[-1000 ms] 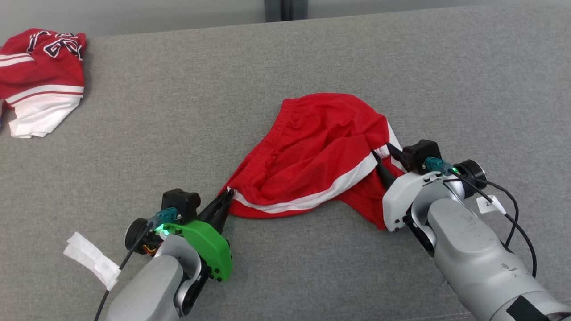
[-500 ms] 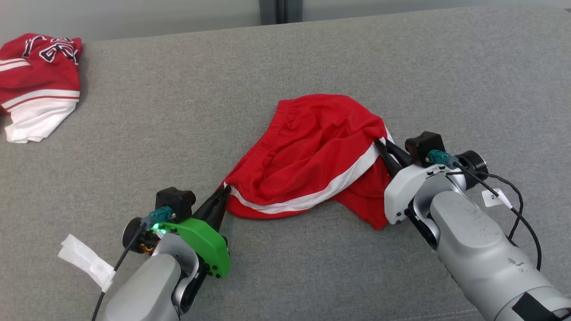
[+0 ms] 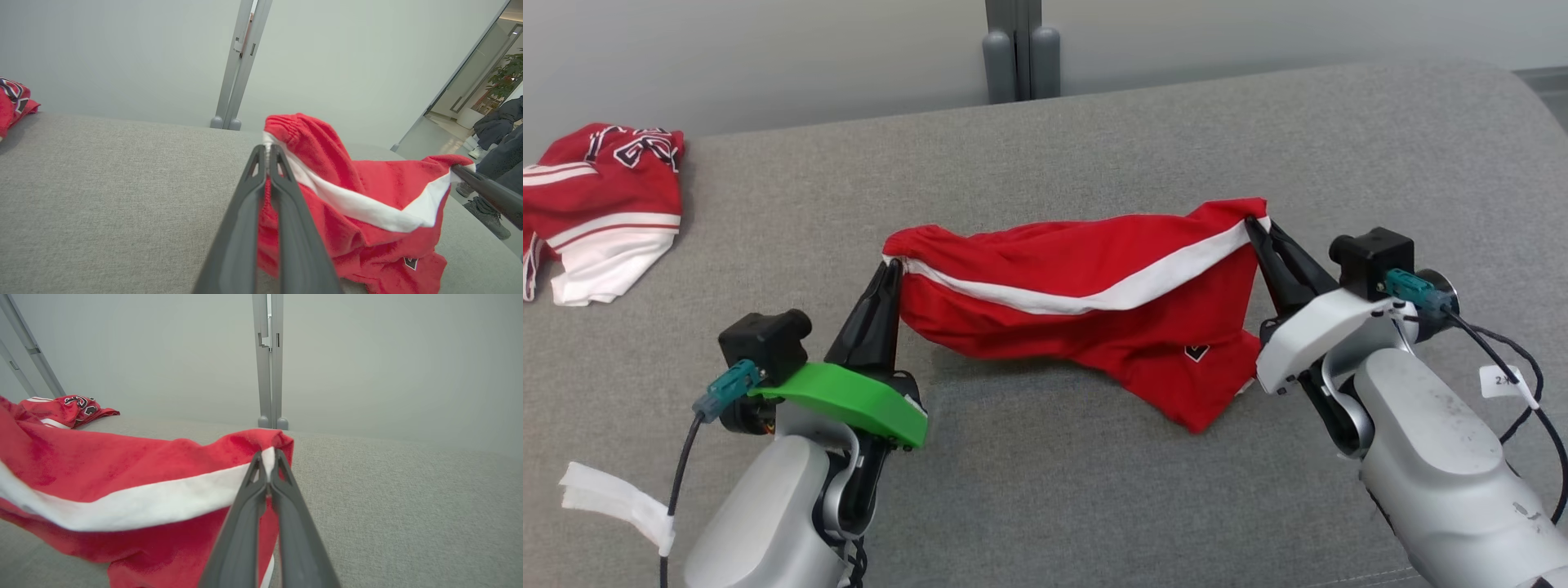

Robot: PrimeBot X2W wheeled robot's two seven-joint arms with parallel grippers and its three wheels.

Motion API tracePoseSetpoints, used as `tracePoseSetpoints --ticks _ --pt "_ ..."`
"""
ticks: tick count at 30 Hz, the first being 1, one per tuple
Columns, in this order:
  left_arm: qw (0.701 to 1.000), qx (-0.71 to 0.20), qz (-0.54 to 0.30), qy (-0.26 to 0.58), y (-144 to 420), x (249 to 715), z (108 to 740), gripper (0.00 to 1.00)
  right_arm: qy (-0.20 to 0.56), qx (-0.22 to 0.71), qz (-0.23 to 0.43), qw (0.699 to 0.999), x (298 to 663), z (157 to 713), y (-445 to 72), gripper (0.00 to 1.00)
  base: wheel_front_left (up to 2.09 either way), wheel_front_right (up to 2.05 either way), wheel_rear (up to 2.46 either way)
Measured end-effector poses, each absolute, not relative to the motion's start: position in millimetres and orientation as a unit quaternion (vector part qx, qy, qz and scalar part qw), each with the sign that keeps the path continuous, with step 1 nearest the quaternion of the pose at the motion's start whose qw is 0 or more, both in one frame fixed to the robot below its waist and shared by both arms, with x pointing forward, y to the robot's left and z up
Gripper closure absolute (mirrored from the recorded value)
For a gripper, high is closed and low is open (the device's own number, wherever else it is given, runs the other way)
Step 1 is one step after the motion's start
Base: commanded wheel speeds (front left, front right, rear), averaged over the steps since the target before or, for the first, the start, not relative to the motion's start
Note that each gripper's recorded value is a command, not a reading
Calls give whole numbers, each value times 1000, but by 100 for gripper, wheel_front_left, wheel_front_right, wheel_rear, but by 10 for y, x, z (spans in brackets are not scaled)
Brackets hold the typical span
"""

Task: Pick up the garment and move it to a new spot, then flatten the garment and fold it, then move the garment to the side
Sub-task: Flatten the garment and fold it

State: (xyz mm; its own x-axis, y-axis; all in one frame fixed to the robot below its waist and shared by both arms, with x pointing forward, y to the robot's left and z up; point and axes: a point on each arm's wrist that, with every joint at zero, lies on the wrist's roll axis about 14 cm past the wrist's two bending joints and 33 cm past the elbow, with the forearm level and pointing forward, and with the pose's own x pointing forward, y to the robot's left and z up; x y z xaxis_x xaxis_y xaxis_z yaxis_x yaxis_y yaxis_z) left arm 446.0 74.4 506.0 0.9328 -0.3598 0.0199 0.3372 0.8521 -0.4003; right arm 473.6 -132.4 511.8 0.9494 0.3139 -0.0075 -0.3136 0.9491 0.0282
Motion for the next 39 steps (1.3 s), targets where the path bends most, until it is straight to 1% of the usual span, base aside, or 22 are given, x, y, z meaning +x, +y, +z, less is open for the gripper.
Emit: tracePoseSetpoints --ticks 5,10,17,21,24,27,30,32,35,39 --pt "955 -217 -193 -64 745 4351 5689 100 -49 25 155 986 4582 5500 -1443 100 0 0 0" --pt "937 -223 -219 -155 708 4067 6333 100 -120 21 148 981 4373 6036 -1610 100 0 0 0" --pt "906 -200 -266 -263 663 3607 7221 100 -226 -14 135 965 3886 6893 -1745 100 0 0 0" --pt "894 -182 -297 -283 593 3425 7508 100 -258 -33 121 958 3591 7201 -1765 100 0 0 0" --pt "897 -165 -307 -271 570 3462 7548 100 -263 -51 111 957 3498 7295 -1769 100 0 0 0" --pt "907 -174 -313 -220 540 3658 7386 100 -242 -44 104 964 3550 7212 -1748 100 0 0 0" --pt "919 -165 -306 -186 572 3950 7251 100 -209 -31 101 972 3728 7025 -1734 100 0 0 0" --pt "925 -158 -301 -171 590 4165 7190 100 -181 -37 95 978 3924 6882 -1758 100 0 0 0" --pt "933 -140 -293 -152 588 4582 7146 100 -157 -28 86 983 4329 6749 -1784 100 0 0 0" --pt "941 -123 -274 -160 598 5108 7254 100 -185 -24 78 979 4835 6927 -1769 100 0 0 0"
